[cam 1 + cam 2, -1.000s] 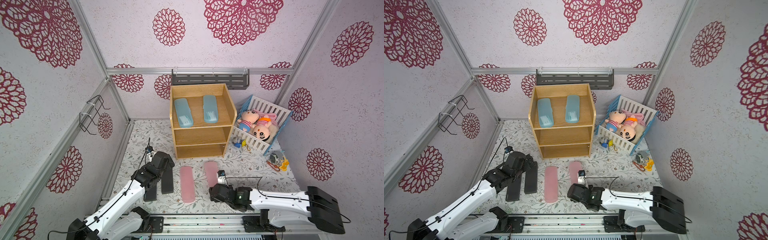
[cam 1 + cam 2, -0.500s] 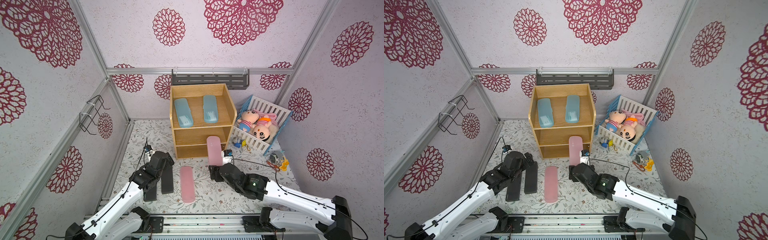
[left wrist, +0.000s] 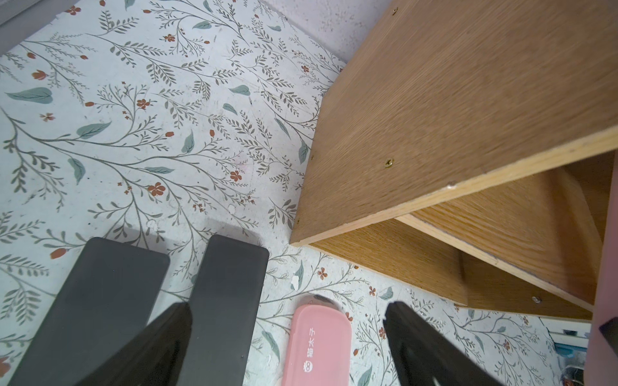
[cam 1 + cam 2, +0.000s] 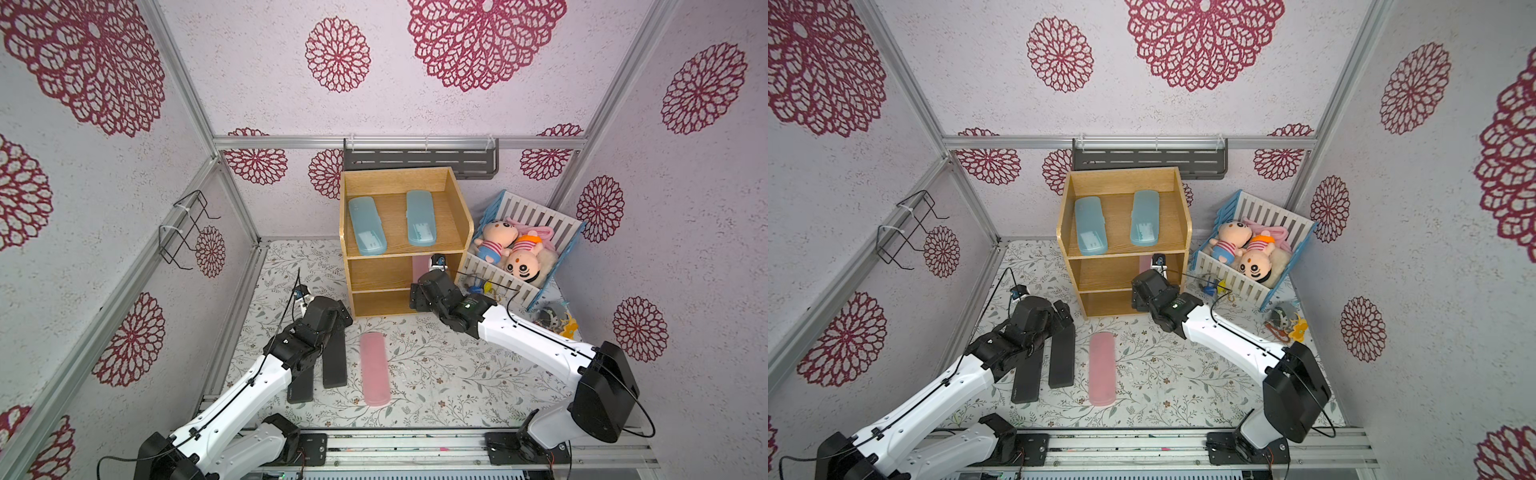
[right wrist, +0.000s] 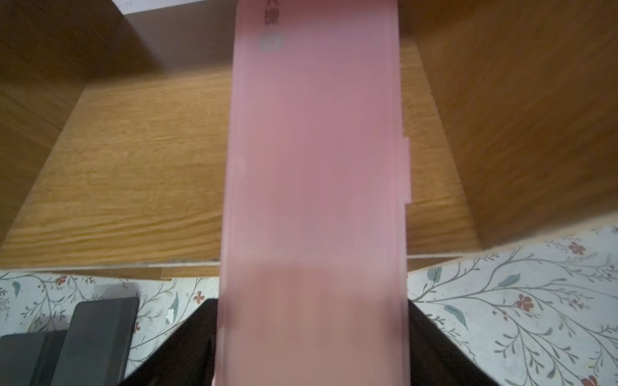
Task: Place the pencil cases on the shelf according to color
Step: Place the pencil case on the shelf, then pick up the pencil case from the center of the board.
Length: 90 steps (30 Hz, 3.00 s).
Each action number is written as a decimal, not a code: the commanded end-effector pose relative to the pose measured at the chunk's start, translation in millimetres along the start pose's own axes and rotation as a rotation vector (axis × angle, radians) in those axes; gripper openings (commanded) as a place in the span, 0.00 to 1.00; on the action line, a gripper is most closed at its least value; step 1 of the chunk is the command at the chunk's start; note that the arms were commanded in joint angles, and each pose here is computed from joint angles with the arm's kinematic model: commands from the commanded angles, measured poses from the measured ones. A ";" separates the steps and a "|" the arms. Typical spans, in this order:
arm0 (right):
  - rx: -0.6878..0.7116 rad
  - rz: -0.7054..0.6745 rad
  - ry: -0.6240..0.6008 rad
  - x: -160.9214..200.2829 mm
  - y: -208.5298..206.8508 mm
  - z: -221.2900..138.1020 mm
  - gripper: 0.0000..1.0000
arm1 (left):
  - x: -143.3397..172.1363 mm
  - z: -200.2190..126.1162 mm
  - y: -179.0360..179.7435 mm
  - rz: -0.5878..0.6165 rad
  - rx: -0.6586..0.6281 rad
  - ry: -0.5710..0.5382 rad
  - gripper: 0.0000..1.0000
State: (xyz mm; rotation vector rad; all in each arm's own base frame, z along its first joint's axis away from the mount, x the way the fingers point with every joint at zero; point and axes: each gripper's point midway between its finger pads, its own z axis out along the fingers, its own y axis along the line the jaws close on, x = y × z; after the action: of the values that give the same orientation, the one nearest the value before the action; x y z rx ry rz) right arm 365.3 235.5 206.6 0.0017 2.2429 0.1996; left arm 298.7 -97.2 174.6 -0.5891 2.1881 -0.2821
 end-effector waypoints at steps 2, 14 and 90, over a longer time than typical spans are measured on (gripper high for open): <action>-0.056 -0.004 -0.043 -20.7 8.8 -11.8 0.93 | -0.6 3.4 -10.0 0.016 0.016 0.004 0.97; -0.205 0.023 -0.099 -37.9 14.8 -61.8 0.99 | 3.0 8.3 -8.0 0.034 -0.001 0.014 0.97; -0.337 -0.160 0.338 212.9 150.3 -27.2 0.99 | 29.0 20.1 82.4 -0.077 -0.236 0.101 0.97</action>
State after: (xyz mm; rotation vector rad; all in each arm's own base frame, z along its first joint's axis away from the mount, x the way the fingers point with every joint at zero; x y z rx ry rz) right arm 202.0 386.8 81.2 -0.4164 2.4917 0.5158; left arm 277.2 -43.0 111.7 -0.8010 2.2950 -0.1008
